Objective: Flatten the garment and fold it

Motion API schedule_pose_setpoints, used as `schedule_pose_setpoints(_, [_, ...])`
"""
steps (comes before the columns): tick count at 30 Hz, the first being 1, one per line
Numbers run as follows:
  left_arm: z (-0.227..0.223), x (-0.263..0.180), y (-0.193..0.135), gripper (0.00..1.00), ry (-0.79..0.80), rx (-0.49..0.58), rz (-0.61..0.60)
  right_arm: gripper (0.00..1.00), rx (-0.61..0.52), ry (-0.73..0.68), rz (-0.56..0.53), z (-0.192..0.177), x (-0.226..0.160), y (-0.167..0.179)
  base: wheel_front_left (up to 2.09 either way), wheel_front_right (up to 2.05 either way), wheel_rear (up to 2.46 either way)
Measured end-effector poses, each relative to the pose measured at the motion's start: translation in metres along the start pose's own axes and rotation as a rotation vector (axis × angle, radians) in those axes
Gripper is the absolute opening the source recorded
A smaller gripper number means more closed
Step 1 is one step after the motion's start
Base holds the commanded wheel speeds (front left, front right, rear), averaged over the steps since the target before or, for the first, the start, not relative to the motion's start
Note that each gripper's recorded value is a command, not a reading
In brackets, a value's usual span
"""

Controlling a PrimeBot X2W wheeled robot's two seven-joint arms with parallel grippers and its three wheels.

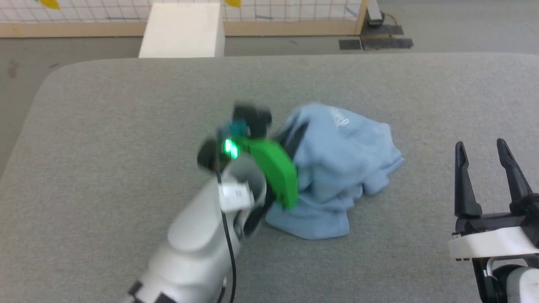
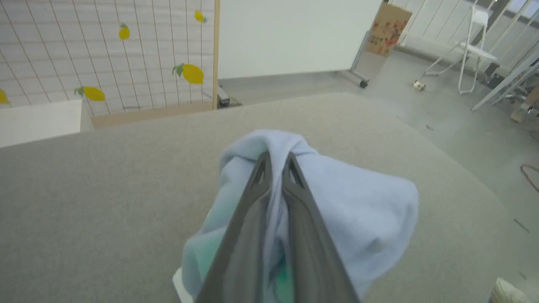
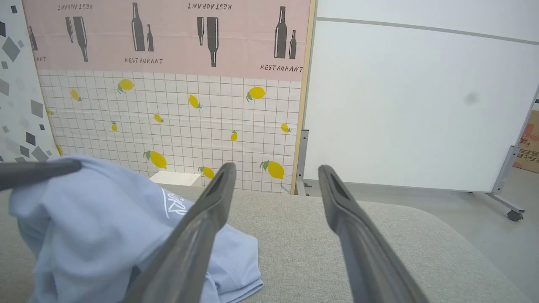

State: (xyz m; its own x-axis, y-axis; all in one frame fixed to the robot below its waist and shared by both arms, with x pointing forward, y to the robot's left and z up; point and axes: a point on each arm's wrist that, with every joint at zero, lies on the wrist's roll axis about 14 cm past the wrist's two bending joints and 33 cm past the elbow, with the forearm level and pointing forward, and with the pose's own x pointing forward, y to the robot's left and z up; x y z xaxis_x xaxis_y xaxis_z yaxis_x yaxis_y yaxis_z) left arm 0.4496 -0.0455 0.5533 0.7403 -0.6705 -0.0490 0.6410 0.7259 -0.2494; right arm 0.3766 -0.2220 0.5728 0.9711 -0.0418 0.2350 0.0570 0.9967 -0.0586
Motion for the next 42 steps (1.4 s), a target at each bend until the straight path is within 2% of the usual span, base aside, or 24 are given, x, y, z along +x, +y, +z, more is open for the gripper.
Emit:
schedule_pose_setpoints(3, [-0.067, -0.009, 0.005, 0.00, 0.177, -0.056, 0.027, 1.00, -0.005, 0.012, -0.013, -0.004, 0.001, -0.005, 0.00, 0.00, 0.00])
schedule_pose_setpoints(6, [-0.105, -0.017, 0.008, 0.00, 0.284, -0.110, 0.053, 1.00, -0.011, 0.028, -0.027, -0.009, 0.000, -0.009, 0.00, 0.00, 0.00])
schedule_pose_setpoints(7, [-0.108, -0.017, 0.008, 0.43, 0.291, -0.127, 0.055, 1.00, -0.013, 0.032, -0.030, -0.010, 0.000, -0.010, 0.00, 0.00, 0.00])
schedule_pose_setpoints(8, [-0.107, -0.016, 0.007, 1.00, 0.278, -0.144, 0.060, 1.00, -0.013, 0.034, -0.032, -0.011, 0.000, -0.011, 0.00, 0.00, 0.00])
schedule_pose_setpoints(12, [-0.088, -0.013, 0.008, 1.00, 0.188, -0.177, 0.082, 1.00, -0.013, 0.031, -0.028, -0.010, 0.001, -0.010, 0.00, 0.00, 0.00])
schedule_pose_setpoints(16, [-0.033, -0.008, 0.011, 1.00, -0.020, -0.146, 0.095, 1.00, -0.005, 0.015, -0.012, -0.004, 0.003, -0.004, 0.00, 0.00, 0.00])
schedule_pose_setpoints(19, [0.012, -0.016, 0.017, 1.00, -0.195, -0.102, 0.120, 1.00, 0.000, -0.001, 0.003, 0.002, 0.002, 0.001, 0.00, 0.00, 0.00])
schedule_pose_setpoints(21, [0.040, -0.030, 0.027, 1.00, -0.290, -0.035, 0.157, 1.00, 0.004, -0.007, 0.013, 0.005, 0.000, 0.004, 0.00, 0.00, 0.00])
schedule_pose_setpoints(24, [0.059, -0.060, 0.046, 1.00, -0.365, 0.061, 0.247, 1.00, 0.014, -0.006, 0.029, 0.006, -0.002, 0.010, 0.00, 0.00, 0.00])
schedule_pose_setpoints(26, [0.069, -0.084, 0.056, 1.00, -0.419, 0.083, 0.313, 1.00, 0.022, 0.001, 0.039, 0.005, -0.004, 0.013, 0.00, 0.00, 0.00])
schedule_pose_setpoints(34, [0.038, -0.151, 0.063, 1.00, -0.436, 0.093, 0.462, 1.00, 0.044, 0.085, 0.063, -0.021, -0.011, 0.022, 0.00, 0.00, 0.00])
schedule_pose_setpoints(39, [-0.005, -0.176, 0.067, 1.00, -0.322, 0.120, 0.539, 1.00, 0.072, 0.142, 0.066, -0.039, -0.016, 0.025, 0.00, 0.00, 0.00])
schedule_pose_setpoints(42, [-0.015, -0.181, 0.069, 1.00, -0.303, 0.100, 0.557, 1.00, 0.079, 0.155, 0.062, -0.044, -0.014, 0.024, 0.00, 0.00, 0.00])
